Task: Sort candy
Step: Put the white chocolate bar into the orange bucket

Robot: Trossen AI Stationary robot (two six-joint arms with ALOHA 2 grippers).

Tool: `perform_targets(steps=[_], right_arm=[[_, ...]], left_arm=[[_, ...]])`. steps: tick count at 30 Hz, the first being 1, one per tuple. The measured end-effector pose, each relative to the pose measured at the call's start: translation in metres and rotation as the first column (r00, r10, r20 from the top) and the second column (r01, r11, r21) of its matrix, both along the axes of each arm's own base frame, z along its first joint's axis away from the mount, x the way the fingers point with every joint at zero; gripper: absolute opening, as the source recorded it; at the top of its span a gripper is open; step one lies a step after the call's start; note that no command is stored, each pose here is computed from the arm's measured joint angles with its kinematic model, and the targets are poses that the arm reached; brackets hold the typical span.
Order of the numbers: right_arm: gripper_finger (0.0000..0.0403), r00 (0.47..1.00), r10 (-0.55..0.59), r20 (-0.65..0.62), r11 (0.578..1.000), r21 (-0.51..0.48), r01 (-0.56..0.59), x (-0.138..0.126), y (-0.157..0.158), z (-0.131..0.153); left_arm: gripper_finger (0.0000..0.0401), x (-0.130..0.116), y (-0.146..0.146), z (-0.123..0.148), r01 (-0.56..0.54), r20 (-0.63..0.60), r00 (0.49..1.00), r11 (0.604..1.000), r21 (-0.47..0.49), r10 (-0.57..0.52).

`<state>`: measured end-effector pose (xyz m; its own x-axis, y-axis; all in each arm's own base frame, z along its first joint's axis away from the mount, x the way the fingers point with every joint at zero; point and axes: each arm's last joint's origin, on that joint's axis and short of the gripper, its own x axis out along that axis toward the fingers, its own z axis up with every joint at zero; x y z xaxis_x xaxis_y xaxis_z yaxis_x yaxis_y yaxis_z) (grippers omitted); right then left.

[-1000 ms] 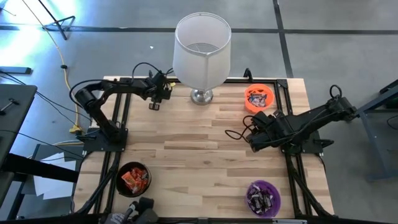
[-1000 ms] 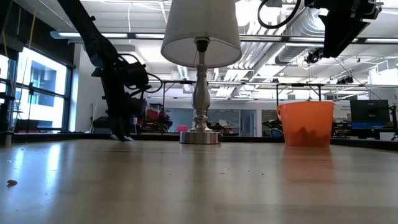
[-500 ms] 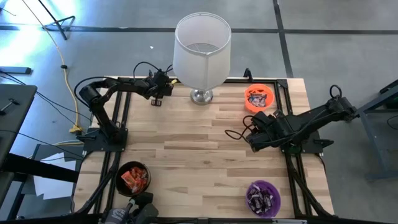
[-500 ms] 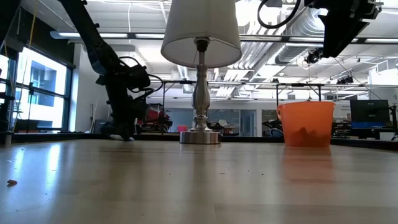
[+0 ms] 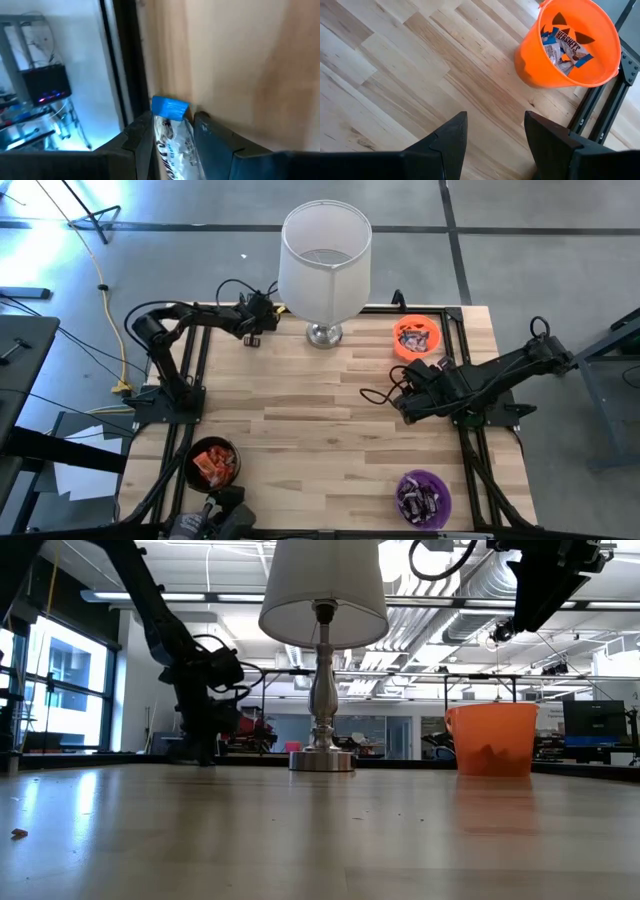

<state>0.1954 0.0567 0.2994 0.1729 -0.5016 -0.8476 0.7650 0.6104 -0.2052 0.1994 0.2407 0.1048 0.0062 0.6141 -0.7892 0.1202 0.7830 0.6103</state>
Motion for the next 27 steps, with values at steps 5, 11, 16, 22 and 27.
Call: perform_targets(steps=[5, 11, 16, 22, 27], right_arm=[[0.0192, 1.0, 0.0, 0.0, 1.0, 0.0, 0.0, 0.0, 0.0, 0.0], [0.0192, 1.0, 0.0, 0.003, 1.0, -0.007, 0.0, 0.0, 0.0, 0.0], [0.0192, 1.0, 0.0, 0.003, 1.0, -0.007, 0.0, 0.0, 0.0, 0.0], [0.0192, 1.0, 0.0, 0.003, 1.0, -0.007, 0.0, 0.0, 0.0, 0.0], [0.0192, 1.0, 0.0, 0.003, 1.0, -0.007, 0.0, 0.0, 0.0, 0.0]], left_arm=[[0.0128, 0.0, 0.002, -0.002, -0.009, -0.013, 1.0, 1.0, 0.015, 0.009], [0.0048, -0.001, 0.002, -0.003, -0.011, -0.019, 1.0, 1.0, 0.012, 0.011], [0.0011, 0.0, 0.003, -0.001, -0.022, -0.017, 1.0, 1.0, 0.014, 0.022], [0.0002, 0.001, 0.001, 0.0, -0.037, -0.038, 0.999, 0.998, 0.042, 0.039], [0.0, 0.004, -0.009, 0.003, -0.06, -0.087, 0.994, 0.997, 0.057, 0.065]])
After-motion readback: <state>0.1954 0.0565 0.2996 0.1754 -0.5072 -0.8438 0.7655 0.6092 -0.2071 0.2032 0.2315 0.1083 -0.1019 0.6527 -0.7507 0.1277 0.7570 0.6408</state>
